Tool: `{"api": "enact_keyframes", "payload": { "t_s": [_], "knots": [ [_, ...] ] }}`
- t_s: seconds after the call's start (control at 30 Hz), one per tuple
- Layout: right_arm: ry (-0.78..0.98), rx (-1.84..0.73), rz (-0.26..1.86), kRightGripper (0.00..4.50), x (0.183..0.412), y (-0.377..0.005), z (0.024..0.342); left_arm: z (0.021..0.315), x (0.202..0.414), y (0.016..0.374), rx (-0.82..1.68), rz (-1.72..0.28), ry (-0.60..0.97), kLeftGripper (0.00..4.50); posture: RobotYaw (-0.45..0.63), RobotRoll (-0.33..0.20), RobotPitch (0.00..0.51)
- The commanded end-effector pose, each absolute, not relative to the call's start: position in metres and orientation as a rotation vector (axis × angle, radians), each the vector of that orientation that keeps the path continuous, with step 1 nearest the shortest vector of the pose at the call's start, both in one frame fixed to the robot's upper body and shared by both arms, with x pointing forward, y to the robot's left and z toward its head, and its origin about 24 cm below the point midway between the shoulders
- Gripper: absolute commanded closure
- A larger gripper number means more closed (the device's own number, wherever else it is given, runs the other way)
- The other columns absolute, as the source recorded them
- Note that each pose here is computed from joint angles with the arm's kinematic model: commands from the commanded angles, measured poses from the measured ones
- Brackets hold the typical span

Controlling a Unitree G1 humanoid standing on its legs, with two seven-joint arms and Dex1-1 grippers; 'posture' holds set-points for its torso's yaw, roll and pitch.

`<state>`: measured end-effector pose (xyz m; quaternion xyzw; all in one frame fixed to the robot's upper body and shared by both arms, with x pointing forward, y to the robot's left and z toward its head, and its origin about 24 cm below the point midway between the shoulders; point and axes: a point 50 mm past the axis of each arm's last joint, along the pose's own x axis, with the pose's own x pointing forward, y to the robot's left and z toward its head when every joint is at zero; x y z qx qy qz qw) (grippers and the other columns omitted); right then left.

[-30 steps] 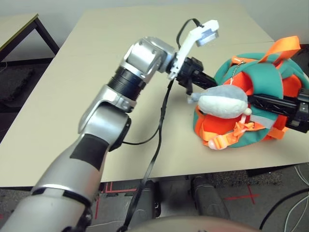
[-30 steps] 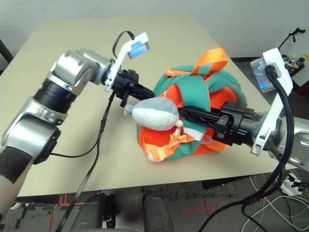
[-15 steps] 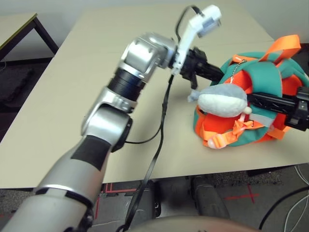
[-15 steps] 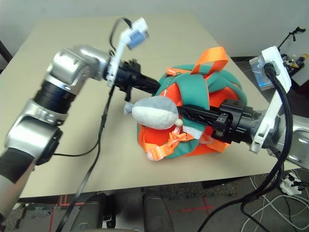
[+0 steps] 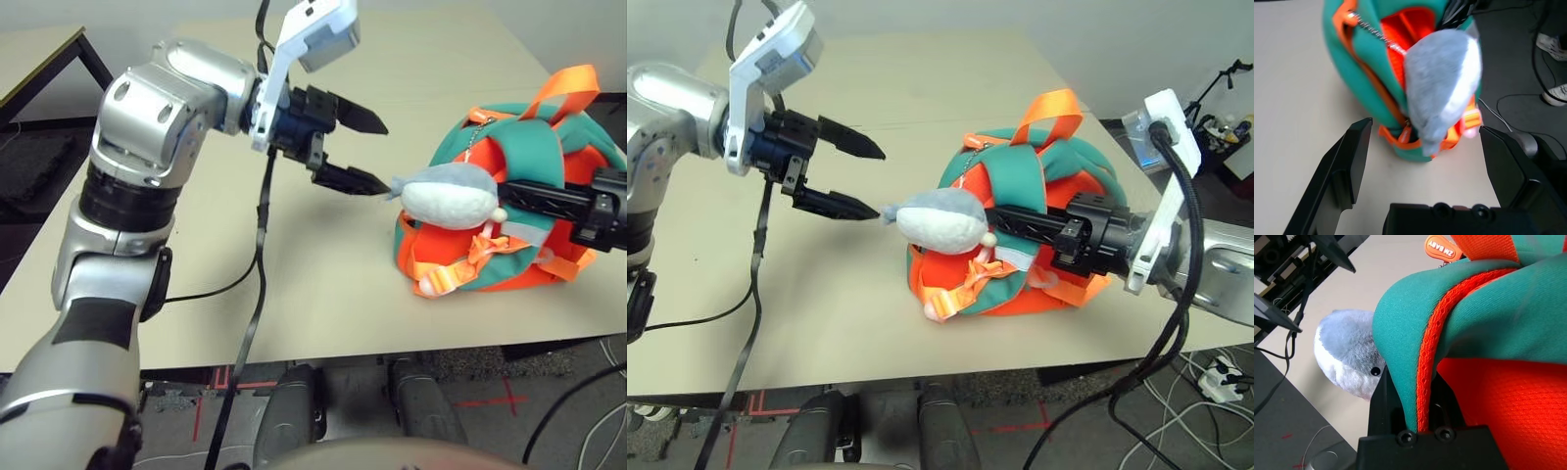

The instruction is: Put the pencil case into the backpack and zip it.

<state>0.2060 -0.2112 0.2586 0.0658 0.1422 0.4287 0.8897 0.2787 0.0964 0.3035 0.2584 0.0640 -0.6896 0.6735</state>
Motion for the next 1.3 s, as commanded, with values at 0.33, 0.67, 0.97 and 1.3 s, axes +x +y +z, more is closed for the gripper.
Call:
{"api": "enact_keyframes", "payload": {
  "t_s": [0.33,0.67,0.97,1.3],
  "knots": [
    [0.307,0.122,0.908,4.31,0.203,-0.208,0.259,0.293,0.291,0.074,0.655,-1.616,0.116,0.0,-0.13,0.0,0.092],
    [0.304,0.122,0.904,4.31,0.201,-0.207,0.26,0.281,0.295,0.05,0.671,-1.678,0.13,0.0,-0.14,0.0,0.103],
    [0.307,0.124,0.906,4.31,0.203,-0.206,0.259,0.275,0.289,0.047,0.659,-1.721,0.17,0.66,-0.13,0.0,0.108],
    [0.306,0.12,0.913,4.31,0.205,-0.206,0.259,0.277,0.291,0.045,0.623,-1.694,0.151,3.91,-0.12,0.0,0.107]
  ]
}}
